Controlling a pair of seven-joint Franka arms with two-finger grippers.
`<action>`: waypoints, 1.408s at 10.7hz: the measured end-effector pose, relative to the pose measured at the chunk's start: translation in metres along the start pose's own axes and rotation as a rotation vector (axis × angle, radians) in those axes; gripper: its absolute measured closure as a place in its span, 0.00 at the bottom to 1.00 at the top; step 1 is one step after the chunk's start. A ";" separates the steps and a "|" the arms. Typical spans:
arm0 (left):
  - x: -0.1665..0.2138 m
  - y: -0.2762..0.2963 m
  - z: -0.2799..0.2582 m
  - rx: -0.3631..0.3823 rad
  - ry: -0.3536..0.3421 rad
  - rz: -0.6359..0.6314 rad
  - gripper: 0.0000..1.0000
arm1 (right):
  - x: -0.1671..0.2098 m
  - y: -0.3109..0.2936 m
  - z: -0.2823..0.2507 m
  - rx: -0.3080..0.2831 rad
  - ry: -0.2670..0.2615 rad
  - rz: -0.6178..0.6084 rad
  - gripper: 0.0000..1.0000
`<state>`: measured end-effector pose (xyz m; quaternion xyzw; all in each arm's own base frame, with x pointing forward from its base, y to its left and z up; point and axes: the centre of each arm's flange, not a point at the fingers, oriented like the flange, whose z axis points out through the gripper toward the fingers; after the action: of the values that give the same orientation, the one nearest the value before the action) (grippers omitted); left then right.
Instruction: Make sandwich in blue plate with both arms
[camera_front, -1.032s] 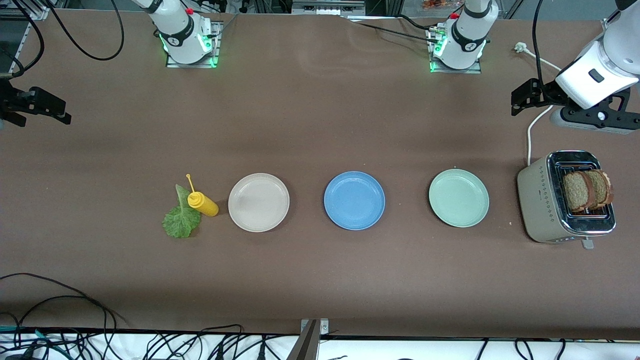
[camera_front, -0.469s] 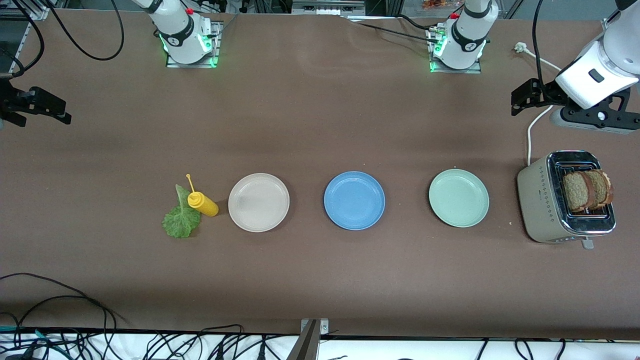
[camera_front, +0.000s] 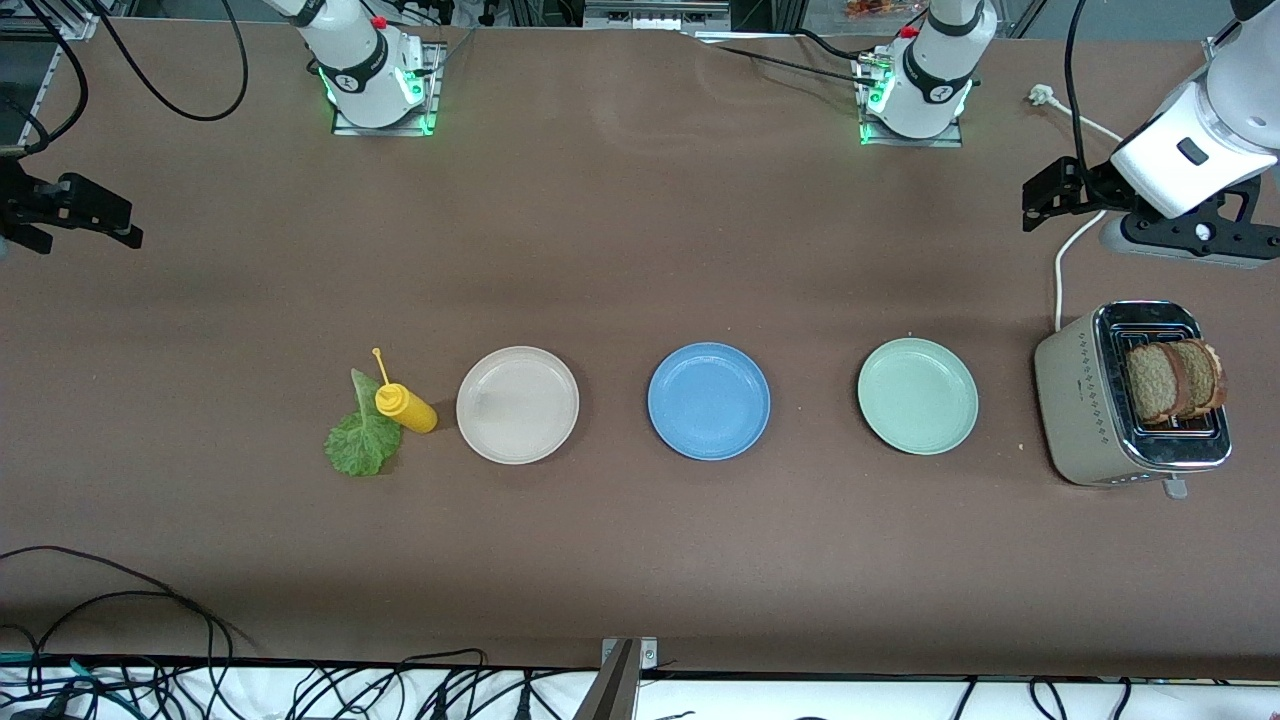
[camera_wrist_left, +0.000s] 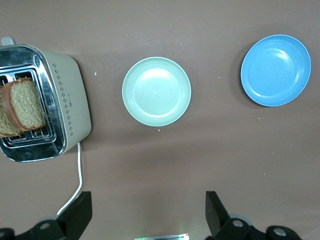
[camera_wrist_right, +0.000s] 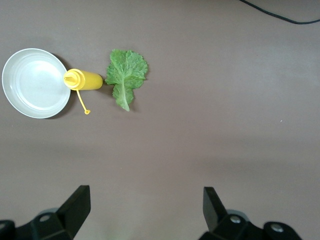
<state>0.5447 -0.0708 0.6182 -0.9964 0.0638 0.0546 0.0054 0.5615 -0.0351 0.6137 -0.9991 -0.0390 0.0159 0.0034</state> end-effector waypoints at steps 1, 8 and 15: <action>0.000 0.000 0.000 0.000 0.000 0.000 0.00 | 0.000 0.000 0.000 0.000 0.000 0.000 0.00; 0.000 0.000 0.000 0.000 0.000 0.000 0.00 | -0.002 0.012 0.000 0.000 0.000 0.014 0.00; 0.000 0.000 0.000 0.000 0.000 0.000 0.00 | -0.002 0.012 0.000 0.000 0.000 0.014 0.00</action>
<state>0.5447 -0.0708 0.6182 -0.9964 0.0638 0.0546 0.0054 0.5606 -0.0471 0.6138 -0.9994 -0.0321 0.0158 0.0033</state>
